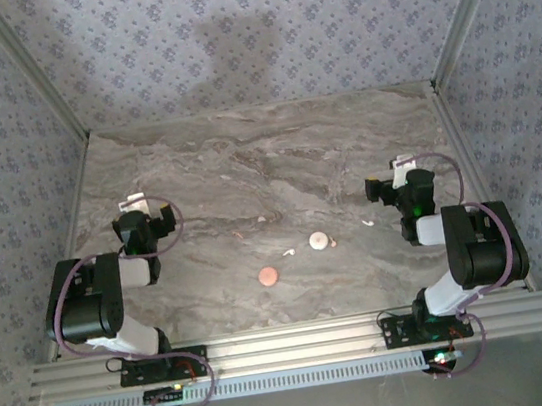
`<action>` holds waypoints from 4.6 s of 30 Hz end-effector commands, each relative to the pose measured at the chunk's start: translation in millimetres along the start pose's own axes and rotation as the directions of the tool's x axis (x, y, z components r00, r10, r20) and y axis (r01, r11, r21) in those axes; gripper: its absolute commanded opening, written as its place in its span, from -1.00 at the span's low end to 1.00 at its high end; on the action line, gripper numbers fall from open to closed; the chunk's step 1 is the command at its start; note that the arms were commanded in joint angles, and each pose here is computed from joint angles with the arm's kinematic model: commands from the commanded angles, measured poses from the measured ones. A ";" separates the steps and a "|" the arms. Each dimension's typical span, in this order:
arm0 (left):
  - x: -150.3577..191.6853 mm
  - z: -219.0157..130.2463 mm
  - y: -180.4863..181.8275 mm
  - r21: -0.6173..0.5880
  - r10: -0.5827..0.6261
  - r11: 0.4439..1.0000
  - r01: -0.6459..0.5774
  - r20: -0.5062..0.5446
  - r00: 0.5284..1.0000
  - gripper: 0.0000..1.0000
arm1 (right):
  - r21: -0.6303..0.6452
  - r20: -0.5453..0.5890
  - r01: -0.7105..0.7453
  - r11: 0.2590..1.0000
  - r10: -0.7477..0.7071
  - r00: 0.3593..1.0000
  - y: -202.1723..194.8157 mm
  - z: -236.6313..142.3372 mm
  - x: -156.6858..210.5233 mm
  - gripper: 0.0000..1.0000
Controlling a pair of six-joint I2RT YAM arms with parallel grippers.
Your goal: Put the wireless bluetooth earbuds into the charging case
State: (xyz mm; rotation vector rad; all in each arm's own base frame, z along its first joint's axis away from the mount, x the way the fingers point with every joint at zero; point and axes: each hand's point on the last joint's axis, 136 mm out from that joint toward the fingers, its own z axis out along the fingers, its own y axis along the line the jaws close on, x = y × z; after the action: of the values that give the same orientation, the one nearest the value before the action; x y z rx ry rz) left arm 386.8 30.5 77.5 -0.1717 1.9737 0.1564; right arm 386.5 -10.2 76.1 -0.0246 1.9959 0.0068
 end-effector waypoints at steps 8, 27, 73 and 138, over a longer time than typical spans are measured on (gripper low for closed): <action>-15.6 1.2 -2.7 0.012 -0.004 1.000 0.004 0.040 0.999 0.99 | 0.009 0.018 -0.009 1.000 0.009 1.000 -1.1 1.0 -7.9 0.99; -16.1 0.4 -2.4 0.011 -0.004 1.000 0.004 0.043 0.999 0.99 | 0.008 0.018 -0.009 1.000 0.009 1.000 -0.7 0.8 -7.5 0.99; -23.8 -58.8 -89.1 0.166 -0.198 0.922 0.349 -0.574 0.794 0.74 | -0.237 -0.897 -0.087 0.968 -0.184 0.403 354.1 -181.1 92.7 0.31; -68.1 -223.9 -253.9 0.876 0.130 0.308 -0.371 0.347 0.929 0.20 | -0.630 -0.463 -0.584 0.512 0.355 0.812 314.3 -159.3 -97.9 -0.02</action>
State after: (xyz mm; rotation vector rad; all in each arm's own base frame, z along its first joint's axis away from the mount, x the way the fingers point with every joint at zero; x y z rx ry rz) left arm 269.9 -242.4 194.3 0.7962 1.7709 -0.7985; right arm 279.7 296.1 207.6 0.0407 2.1586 1.1912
